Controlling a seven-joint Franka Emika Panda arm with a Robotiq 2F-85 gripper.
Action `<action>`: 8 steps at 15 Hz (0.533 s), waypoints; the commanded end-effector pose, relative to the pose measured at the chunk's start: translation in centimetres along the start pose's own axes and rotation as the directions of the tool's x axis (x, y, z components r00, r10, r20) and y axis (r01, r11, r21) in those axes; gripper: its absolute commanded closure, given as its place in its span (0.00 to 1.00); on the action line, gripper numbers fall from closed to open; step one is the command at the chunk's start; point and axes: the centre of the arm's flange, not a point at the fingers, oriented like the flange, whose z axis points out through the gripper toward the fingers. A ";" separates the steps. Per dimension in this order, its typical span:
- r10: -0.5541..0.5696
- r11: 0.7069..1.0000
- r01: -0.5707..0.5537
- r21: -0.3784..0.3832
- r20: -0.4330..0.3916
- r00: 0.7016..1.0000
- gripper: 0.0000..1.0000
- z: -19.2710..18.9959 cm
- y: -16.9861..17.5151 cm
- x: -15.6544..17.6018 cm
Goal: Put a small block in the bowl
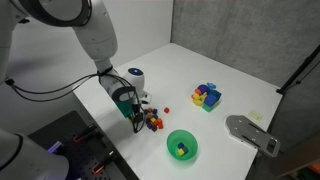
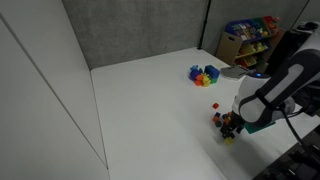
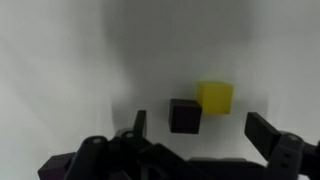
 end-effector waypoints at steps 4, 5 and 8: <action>0.026 0.999 -0.027 -0.024 -0.020 0.999 0.51 0.4 0.5 0.0; 0.025 0.999 -0.026 -0.026 -0.019 0.999 0.60 0.2 0.5 0.0; 0.023 0.999 -0.023 -0.022 -0.020 1.000 0.82 -0.8 0.7 0.2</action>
